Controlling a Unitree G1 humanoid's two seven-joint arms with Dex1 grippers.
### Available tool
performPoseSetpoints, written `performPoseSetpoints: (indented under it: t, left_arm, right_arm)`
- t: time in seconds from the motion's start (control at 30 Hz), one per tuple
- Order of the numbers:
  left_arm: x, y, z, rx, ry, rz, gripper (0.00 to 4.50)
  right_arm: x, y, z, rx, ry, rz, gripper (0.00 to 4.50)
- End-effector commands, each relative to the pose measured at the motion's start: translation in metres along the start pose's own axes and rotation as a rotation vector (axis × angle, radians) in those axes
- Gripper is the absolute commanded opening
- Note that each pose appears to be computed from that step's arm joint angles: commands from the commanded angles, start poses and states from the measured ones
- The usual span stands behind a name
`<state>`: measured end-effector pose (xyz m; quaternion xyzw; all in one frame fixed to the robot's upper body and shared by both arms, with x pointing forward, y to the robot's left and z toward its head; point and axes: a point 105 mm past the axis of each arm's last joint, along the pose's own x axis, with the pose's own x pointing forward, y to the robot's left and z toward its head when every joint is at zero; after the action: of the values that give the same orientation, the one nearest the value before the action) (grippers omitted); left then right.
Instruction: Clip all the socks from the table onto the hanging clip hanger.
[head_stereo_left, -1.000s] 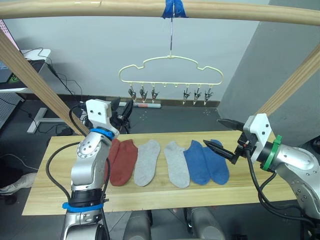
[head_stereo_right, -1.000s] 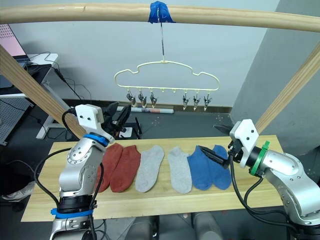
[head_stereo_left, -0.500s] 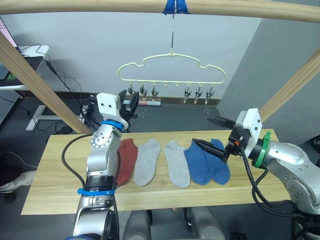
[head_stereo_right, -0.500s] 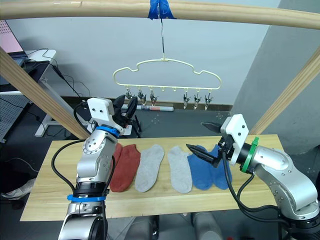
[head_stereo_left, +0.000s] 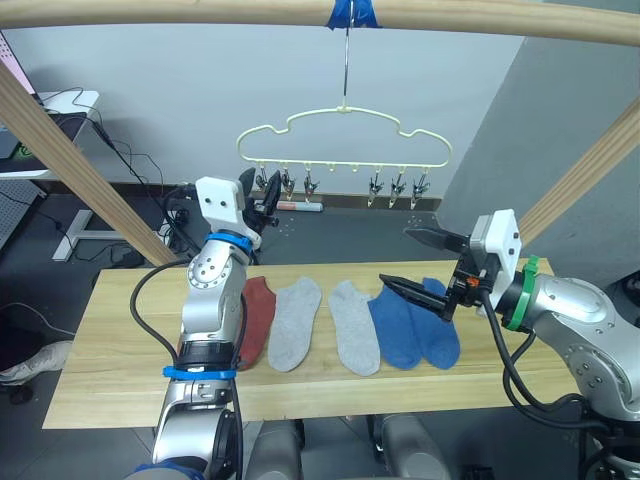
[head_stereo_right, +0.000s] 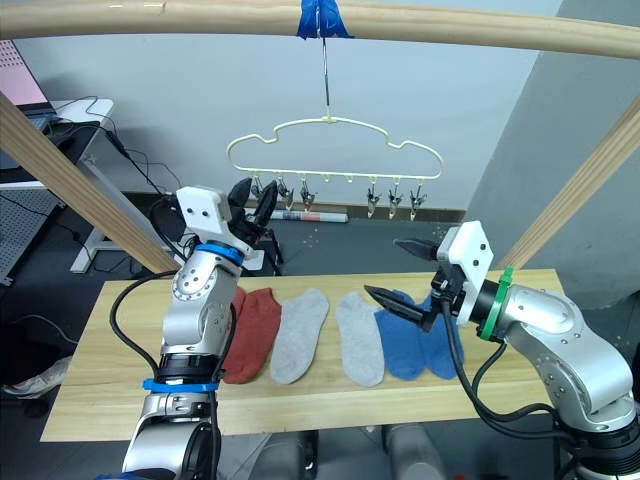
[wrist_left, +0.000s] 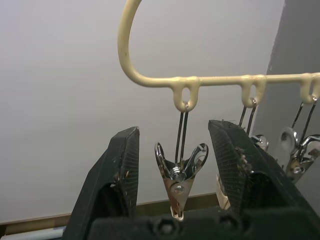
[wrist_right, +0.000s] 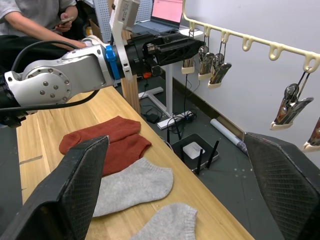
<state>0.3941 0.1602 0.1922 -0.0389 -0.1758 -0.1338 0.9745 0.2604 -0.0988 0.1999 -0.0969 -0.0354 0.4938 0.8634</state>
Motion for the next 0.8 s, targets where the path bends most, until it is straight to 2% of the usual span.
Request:
performPoseSetpoints:
  t: [0.03,0.13,0.23,0.37,0.53,0.67,0.8]
  left_arm:
    - [0.004,-0.003,0.014,0.01,-0.057,-0.018,1.51]
    - [0.003,-0.003,0.013,0.012,-0.054,-0.022,0.68]
    - [0.004,-0.003,0.014,0.021,-0.056,-0.023,0.15]
    - [0.003,0.0,0.016,0.037,-0.057,-0.016,0.01]
    - [0.0,-0.004,0.021,0.062,-0.046,-0.044,0.01]
    - [-0.005,-0.007,0.023,0.075,-0.025,-0.07,0.01]
    - [-0.008,-0.01,0.024,0.082,-0.009,-0.092,0.01]
  right_arm:
    - [0.0,0.003,0.009,-0.027,-0.027,0.011,4.5]
    - [0.001,0.002,0.009,-0.024,-0.032,0.007,4.5]
    - [0.001,0.002,0.01,-0.024,-0.034,0.005,4.5]
    - [0.002,0.0,0.009,-0.03,-0.034,-0.003,4.5]
    - [-0.007,-0.019,-0.045,-0.025,0.18,-0.189,4.5]
    - [-0.023,-0.04,-0.103,0.067,0.331,-0.448,4.5]
    - [-0.029,-0.049,-0.142,0.135,0.39,-0.597,4.5]
